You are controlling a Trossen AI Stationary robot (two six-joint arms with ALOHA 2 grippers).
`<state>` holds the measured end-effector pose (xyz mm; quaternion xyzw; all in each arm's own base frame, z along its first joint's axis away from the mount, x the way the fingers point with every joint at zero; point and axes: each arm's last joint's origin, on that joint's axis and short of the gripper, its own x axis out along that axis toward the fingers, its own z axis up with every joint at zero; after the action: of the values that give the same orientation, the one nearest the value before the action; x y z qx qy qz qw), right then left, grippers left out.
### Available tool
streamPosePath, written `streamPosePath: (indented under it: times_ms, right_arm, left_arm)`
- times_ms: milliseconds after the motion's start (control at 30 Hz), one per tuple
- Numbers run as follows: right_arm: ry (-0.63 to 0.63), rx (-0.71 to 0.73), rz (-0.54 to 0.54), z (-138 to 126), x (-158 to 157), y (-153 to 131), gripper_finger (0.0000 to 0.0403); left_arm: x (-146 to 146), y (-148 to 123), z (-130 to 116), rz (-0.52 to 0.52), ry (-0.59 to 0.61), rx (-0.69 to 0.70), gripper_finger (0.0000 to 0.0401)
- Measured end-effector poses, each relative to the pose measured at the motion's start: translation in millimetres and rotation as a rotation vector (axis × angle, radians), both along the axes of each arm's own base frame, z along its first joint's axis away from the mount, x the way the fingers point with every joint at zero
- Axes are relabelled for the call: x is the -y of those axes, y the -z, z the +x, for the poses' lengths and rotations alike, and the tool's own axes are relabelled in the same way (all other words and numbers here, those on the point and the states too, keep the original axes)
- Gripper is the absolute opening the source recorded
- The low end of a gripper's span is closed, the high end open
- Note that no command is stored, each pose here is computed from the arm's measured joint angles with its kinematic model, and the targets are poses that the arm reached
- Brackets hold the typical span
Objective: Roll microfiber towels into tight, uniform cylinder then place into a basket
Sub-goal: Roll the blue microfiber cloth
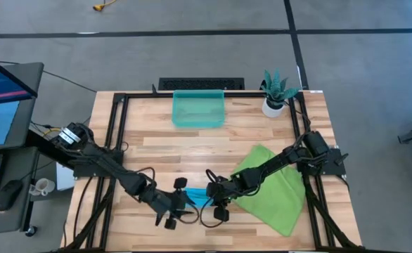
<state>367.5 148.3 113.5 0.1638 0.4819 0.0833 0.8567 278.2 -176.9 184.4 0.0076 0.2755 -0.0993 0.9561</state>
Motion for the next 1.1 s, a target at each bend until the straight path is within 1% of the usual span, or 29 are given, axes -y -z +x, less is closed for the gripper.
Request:
streamPosePath:
  times_ms: [133,267,433,600,700,800,900,1000,1100]
  right_arm:
    - [0.000,0.000,0.000,0,0,0,0.0021]
    - [0.003,-0.001,0.004,1,3,0,0.0020]
    - [0.000,-0.007,0.021,2,6,0,0.0030]
    - [0.002,-0.005,0.021,3,6,0,0.0020]
    - [0.000,-0.005,0.024,3,6,0,0.0021]
    - [-0.005,-0.007,0.032,3,6,0,0.0031]
    - [-0.005,-0.007,0.032,3,6,0,0.0029]
    - [-0.005,-0.007,0.032,3,6,0,0.0020]
    - [0.013,-0.013,0.044,3,6,0,0.0020]
  left_arm:
    - [-13,17,-4,-0.074,0.018,-0.042,0.0139]
    - [-19,23,-6,-0.129,0.028,-0.056,0.0139]
    - [-17,24,-7,-0.115,0.086,-0.064,0.0139]
    - [-18,30,-6,-0.105,0.095,-0.096,0.0139]
    - [-21,38,-3,-0.096,0.072,-0.128,0.0139]
    - [-25,47,1,-0.097,0.047,-0.145,0.0139]
    - [-29,51,3,-0.086,-0.016,-0.161,0.0139]
    - [-31,53,4,-0.092,-0.066,-0.156,0.0139]
    - [-31,54,4,-0.136,-0.115,-0.169,0.0139]
